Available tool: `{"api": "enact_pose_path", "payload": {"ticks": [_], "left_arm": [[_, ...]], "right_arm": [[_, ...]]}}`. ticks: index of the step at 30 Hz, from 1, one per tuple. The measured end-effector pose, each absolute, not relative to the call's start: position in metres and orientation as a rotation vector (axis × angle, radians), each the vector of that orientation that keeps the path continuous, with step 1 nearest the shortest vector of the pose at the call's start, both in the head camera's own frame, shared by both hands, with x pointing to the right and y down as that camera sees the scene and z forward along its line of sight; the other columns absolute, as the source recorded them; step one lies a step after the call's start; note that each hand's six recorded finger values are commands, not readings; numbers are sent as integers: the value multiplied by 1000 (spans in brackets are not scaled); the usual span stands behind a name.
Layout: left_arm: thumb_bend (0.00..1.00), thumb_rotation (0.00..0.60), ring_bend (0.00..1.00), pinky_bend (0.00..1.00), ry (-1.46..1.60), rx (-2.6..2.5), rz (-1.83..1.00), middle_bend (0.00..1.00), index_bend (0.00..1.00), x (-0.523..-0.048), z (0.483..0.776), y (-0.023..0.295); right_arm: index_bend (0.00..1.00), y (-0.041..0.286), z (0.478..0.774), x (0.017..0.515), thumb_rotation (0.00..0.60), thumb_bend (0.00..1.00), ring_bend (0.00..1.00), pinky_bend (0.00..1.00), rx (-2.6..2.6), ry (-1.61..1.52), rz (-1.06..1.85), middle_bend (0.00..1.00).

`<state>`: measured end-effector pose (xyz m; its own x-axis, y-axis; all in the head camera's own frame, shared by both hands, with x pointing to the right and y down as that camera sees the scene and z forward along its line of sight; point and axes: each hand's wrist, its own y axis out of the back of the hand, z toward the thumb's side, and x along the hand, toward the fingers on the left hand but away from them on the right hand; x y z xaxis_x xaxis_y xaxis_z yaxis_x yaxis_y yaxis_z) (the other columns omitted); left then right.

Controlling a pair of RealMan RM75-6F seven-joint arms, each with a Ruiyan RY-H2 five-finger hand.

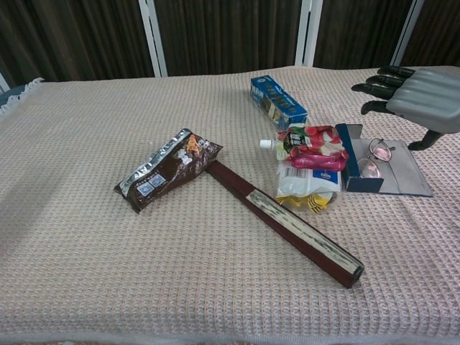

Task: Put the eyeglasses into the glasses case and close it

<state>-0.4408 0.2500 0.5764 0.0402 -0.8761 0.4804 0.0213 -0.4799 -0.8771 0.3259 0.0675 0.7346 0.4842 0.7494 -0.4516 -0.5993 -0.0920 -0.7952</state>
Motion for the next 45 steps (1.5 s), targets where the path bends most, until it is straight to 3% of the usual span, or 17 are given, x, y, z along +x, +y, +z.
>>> {"api": "enact_pose_path", "payload": {"ticks": [30,45], "left_arm": [[413,600,0,0,877,-1587,-1534,0,0,-440,578,250],[414,600,0,0,879,-1590,-1535,0,0,-441,577,250]], "right_arm": [[301,69,760,291,600,186,0,0,-1214,-183,1193,46],[298,61,765,248,600,185,0,0,-1212,-239,1168,46]]}}
